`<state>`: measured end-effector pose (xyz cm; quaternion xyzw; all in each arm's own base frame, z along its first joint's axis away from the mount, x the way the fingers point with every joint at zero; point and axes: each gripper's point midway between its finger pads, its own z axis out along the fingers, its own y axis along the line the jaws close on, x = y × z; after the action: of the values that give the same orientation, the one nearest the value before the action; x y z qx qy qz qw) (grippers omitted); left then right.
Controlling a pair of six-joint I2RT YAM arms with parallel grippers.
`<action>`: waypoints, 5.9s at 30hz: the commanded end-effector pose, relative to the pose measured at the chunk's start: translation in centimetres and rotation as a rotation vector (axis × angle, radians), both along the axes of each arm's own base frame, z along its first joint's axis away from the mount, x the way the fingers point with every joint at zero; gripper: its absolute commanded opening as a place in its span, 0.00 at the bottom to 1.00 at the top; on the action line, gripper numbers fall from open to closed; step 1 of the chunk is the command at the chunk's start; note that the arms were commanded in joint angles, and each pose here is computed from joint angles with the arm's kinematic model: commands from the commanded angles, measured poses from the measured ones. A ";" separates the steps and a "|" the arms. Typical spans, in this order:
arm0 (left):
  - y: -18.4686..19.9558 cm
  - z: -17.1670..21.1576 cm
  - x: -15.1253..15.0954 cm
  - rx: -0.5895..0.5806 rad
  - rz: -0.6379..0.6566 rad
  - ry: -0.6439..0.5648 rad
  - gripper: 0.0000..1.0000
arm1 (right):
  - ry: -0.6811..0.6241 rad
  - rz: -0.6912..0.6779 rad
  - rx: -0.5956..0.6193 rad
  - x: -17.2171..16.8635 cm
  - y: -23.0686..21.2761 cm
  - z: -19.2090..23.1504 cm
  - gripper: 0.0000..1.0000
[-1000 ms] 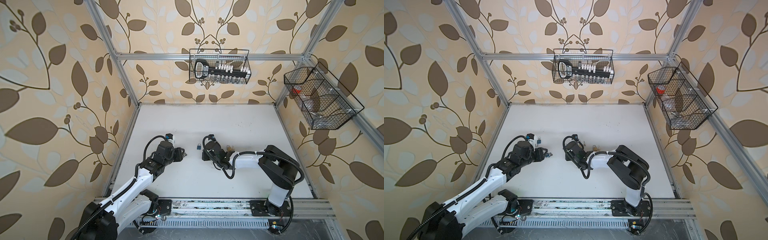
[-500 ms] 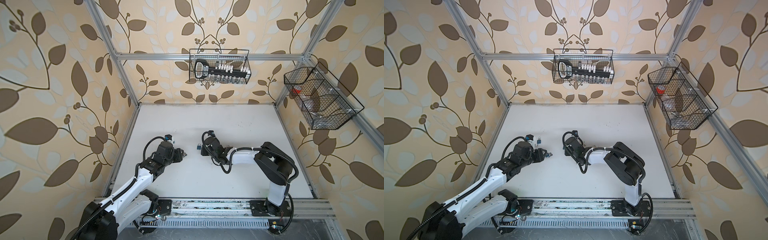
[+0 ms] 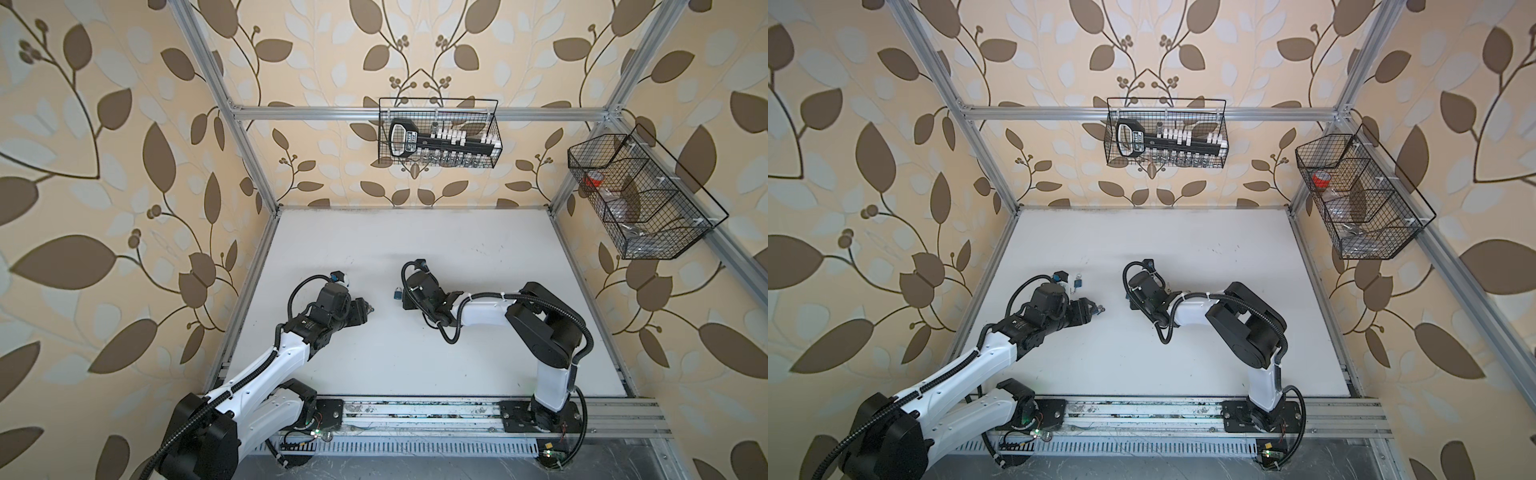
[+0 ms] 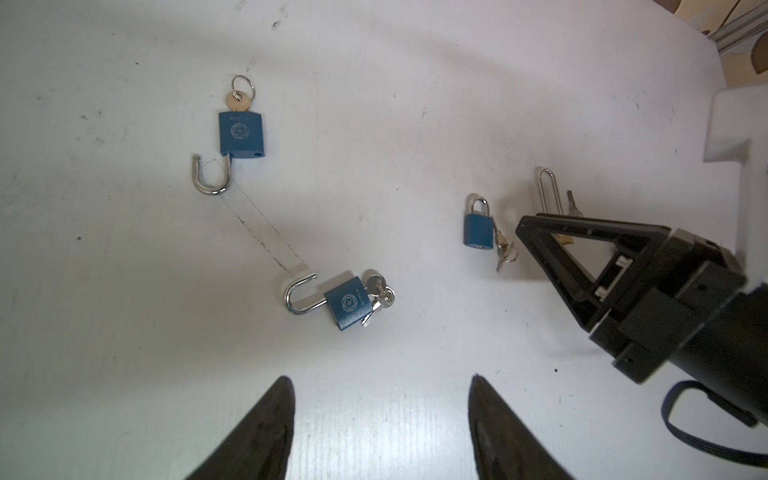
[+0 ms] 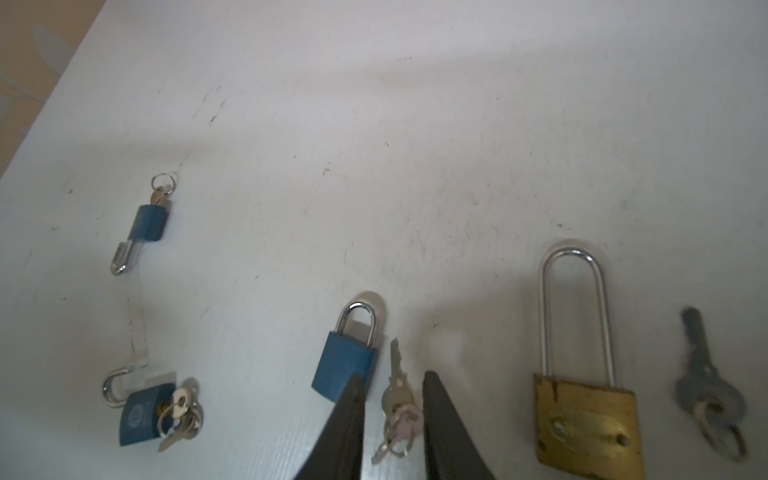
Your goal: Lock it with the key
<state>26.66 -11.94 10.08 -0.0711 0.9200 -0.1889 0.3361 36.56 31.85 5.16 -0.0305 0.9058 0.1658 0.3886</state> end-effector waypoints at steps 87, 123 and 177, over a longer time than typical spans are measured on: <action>8.9 9.0 2.1 -0.503 0.312 -0.139 0.69 | -0.222 1.645 -0.249 -5.4 14.4 -3.6 0.15; -11.2 28.7 1.2 -0.399 -0.855 -0.590 0.90 | -0.647 0.799 0.225 -10.4 -4.3 26.8 0.00; -17.3 28.7 -5.7 -0.514 -1.271 -0.499 0.36 | -0.616 0.979 0.326 -13.9 -4.4 29.1 0.00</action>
<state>21.54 -29.20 36.89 0.4310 0.6242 -0.5722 0.3119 22.93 27.55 34.29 -0.4171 0.6013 0.4544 0.5079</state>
